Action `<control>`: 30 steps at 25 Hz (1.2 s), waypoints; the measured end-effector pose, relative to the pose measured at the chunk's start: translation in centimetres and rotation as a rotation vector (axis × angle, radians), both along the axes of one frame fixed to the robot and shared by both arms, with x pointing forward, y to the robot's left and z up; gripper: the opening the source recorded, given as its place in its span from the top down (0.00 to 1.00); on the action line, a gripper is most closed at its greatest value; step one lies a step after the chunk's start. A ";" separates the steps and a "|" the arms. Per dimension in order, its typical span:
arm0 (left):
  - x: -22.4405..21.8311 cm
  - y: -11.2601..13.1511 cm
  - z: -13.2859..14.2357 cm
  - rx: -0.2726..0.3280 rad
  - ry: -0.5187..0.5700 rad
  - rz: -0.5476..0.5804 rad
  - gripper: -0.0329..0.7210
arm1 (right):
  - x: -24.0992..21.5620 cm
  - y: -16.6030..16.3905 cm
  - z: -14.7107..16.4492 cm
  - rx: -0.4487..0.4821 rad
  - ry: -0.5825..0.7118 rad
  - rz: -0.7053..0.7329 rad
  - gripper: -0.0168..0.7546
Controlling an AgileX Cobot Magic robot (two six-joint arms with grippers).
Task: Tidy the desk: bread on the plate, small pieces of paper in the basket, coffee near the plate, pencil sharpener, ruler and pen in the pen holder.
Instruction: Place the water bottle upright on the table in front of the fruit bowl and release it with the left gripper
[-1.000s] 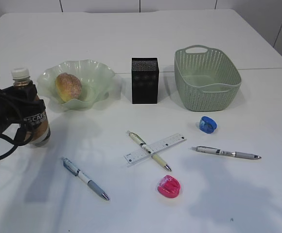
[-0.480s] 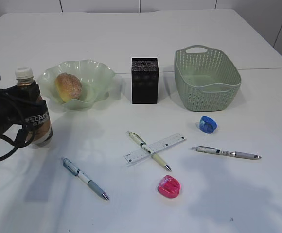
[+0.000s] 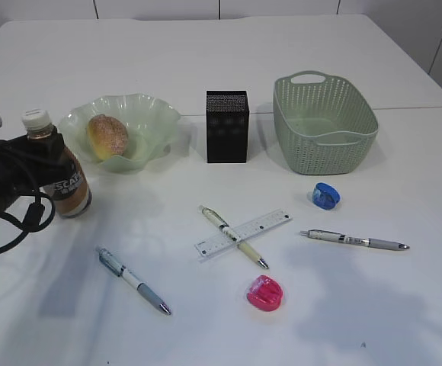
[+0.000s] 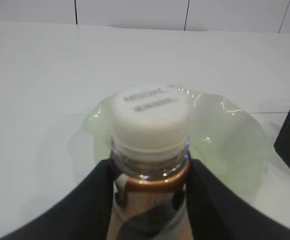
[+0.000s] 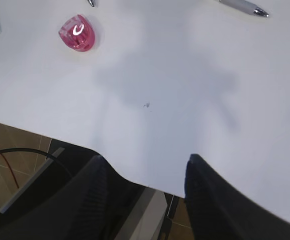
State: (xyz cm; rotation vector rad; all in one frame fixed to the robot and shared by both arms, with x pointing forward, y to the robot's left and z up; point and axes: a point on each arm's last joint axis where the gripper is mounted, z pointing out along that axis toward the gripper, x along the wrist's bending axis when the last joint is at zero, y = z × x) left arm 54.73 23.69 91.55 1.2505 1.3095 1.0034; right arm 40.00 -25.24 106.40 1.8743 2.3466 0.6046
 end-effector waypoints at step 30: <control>0.1 -0.1 -0.2 0.003 0.025 -0.008 0.41 | 0.0 0.0 0.0 0.001 -0.002 0.001 0.45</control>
